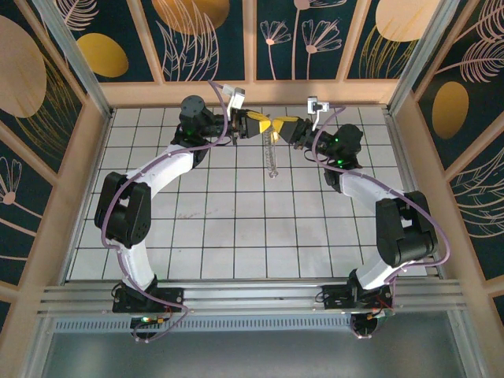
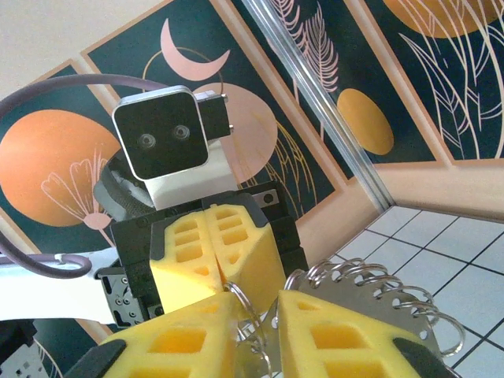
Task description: Put the keys on the keyring
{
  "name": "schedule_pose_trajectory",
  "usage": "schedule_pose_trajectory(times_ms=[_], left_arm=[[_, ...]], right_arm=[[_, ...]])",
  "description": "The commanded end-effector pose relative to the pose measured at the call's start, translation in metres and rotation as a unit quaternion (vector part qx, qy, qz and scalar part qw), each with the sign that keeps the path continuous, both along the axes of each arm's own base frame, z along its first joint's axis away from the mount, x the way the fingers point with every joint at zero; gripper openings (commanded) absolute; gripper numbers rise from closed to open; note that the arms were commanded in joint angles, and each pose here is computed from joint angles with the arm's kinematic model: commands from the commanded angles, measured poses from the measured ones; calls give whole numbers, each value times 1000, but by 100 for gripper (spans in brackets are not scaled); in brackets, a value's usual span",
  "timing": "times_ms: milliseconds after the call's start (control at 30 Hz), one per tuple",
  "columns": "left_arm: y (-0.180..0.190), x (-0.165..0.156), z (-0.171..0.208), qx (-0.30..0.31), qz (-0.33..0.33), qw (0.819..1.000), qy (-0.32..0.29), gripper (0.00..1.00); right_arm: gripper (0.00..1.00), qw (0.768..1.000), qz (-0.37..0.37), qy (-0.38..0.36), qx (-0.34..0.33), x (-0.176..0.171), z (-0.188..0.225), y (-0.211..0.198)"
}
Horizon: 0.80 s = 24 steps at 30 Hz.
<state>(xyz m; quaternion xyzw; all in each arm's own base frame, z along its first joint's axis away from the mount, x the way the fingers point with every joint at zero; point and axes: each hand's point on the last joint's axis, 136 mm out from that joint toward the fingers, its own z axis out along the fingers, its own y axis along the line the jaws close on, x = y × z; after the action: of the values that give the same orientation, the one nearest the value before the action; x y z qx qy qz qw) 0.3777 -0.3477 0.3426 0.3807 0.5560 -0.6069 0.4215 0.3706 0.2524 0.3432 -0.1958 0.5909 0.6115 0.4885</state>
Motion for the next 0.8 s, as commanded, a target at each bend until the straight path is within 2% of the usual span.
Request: schedule_pose_trajectory(times_ms=[0,233,567,767], left_arm=[[4,-13,25,-15,-9,999,-44,0],[4,-14,22,-12,-13,999,-40,0],[3,-8,26,7,-4,999,-41,0],[25,11,44,5,27,998,-50,28]], right_arm=[[16,1000,12,-27,8,-3,15,4],[0,999,19,-31,8,-3,18,6],[0,999,28,-40,-11,5,23,5],[0,997,44,-54,-45,14,25,-6]])
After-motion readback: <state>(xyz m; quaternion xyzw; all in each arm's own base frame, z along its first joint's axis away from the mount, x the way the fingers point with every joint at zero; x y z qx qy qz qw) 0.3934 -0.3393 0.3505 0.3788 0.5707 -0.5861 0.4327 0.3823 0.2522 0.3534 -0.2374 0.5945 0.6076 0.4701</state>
